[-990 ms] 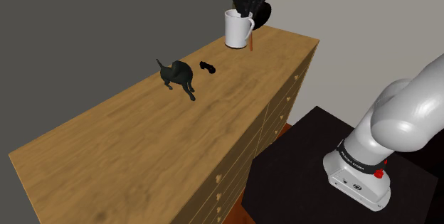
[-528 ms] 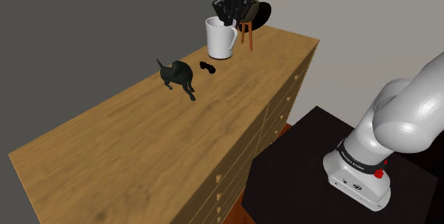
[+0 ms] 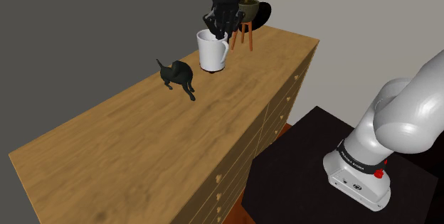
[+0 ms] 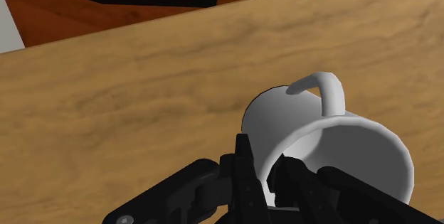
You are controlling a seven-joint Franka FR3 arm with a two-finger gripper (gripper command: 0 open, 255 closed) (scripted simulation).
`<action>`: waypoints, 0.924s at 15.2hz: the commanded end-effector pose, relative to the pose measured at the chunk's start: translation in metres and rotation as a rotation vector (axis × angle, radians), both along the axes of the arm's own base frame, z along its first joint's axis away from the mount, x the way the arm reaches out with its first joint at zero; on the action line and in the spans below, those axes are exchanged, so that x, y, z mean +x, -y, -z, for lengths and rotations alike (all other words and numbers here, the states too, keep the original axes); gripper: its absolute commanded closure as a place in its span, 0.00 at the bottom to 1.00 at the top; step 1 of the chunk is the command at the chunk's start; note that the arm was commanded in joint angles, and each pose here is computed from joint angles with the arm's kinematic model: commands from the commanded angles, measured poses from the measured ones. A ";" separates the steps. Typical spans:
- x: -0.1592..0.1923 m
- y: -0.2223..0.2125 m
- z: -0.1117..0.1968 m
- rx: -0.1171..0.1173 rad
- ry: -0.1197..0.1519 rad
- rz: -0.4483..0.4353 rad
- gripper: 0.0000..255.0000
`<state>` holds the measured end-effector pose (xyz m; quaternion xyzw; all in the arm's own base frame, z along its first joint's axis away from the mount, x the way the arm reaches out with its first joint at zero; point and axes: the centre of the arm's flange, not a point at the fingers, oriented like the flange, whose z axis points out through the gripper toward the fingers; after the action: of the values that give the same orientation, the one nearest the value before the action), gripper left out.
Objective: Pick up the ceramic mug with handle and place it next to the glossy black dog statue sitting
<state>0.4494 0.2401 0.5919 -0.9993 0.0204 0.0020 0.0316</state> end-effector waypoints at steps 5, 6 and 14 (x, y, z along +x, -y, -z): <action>0.001 -0.001 0.032 0.000 0.001 0.000 1.00; 0.001 -0.001 0.037 0.000 0.001 0.000 1.00; 0.001 -0.001 0.079 0.000 0.001 0.000 1.00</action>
<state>0.4500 0.2412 0.5172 -0.9993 0.0204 0.0021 0.0316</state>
